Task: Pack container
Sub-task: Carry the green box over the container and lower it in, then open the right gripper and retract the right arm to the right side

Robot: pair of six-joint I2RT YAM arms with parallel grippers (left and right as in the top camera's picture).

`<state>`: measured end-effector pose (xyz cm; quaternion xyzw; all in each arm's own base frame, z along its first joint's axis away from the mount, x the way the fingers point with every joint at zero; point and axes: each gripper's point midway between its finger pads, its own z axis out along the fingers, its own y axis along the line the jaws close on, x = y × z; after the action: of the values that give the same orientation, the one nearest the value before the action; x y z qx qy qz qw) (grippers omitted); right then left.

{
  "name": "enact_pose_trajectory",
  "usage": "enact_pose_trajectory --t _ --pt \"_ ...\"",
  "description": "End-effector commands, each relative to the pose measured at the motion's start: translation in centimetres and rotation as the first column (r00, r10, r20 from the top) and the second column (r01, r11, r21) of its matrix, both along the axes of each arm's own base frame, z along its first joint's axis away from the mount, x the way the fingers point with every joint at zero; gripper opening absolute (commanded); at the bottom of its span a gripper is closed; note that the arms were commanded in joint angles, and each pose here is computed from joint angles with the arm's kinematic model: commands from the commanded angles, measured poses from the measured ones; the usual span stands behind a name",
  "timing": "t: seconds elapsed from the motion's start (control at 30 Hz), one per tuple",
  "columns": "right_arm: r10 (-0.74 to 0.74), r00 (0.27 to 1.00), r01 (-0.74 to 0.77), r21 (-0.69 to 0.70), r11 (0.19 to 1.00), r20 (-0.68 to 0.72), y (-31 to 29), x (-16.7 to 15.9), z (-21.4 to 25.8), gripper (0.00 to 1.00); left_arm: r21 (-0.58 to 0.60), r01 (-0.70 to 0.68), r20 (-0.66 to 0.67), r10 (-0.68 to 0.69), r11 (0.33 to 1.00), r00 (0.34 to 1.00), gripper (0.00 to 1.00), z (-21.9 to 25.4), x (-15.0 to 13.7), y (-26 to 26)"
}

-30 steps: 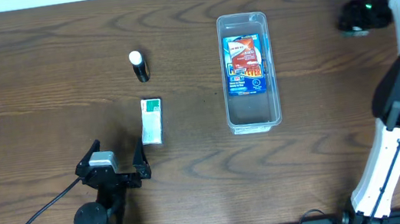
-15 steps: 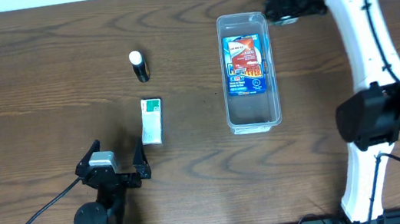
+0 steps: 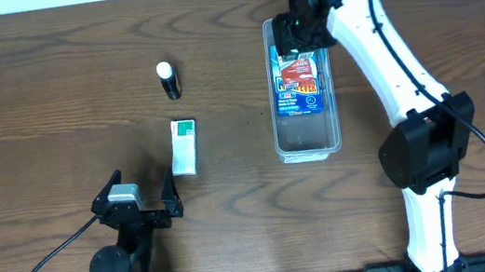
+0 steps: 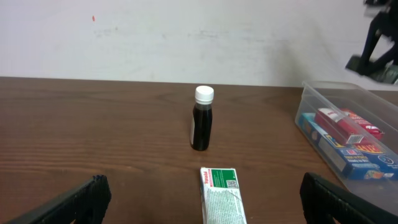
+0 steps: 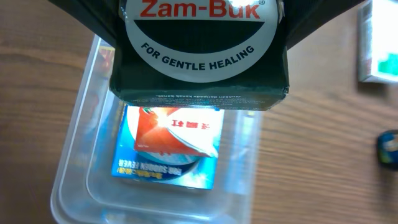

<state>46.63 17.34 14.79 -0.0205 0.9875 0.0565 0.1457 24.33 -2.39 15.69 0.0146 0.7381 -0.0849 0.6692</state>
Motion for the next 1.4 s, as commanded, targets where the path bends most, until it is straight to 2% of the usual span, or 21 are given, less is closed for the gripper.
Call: enact_pose_trajectory --t 0.0,0.2,0.67,0.9,1.2,1.37 --pt "-0.096 0.995 0.095 -0.051 0.994 -0.014 -1.2 -0.2 -1.7 0.63 0.008 0.006 -0.043 -0.006 1.000 0.999 0.98 -1.5 -0.1 0.0" --pt "-0.116 0.993 0.115 -0.050 0.992 -0.023 -1.3 -0.1 -4.2 0.63 0.008 0.006 -0.043 -0.006 1.000 0.999 0.98 -1.5 -0.1 0.0" --pt "-0.133 0.991 0.133 -0.041 0.990 -0.001 -1.1 0.4 -6.5 0.64 0.007 0.006 -0.043 -0.005 1.000 0.999 0.98 -1.5 -0.1 0.0" --pt "-0.131 0.991 0.131 -0.034 0.991 0.012 -0.9 0.7 -6.4 0.71 0.008 0.006 -0.043 -0.006 1.000 0.999 0.98 -1.5 -0.1 0.0" --pt "-0.118 0.992 0.119 -0.012 0.993 0.042 -0.5 1.5 -5.8 0.77 0.007 0.006 -0.043 -0.006 1.000 0.999 0.98 -1.5 -0.1 0.0" --pt "-0.089 0.989 0.076 0.112 0.991 0.115 0.9 2.5 -0.6 0.79 0.008 0.006 -0.043 -0.005 1.000 0.999 0.98 -1.5 -0.1 0.0"
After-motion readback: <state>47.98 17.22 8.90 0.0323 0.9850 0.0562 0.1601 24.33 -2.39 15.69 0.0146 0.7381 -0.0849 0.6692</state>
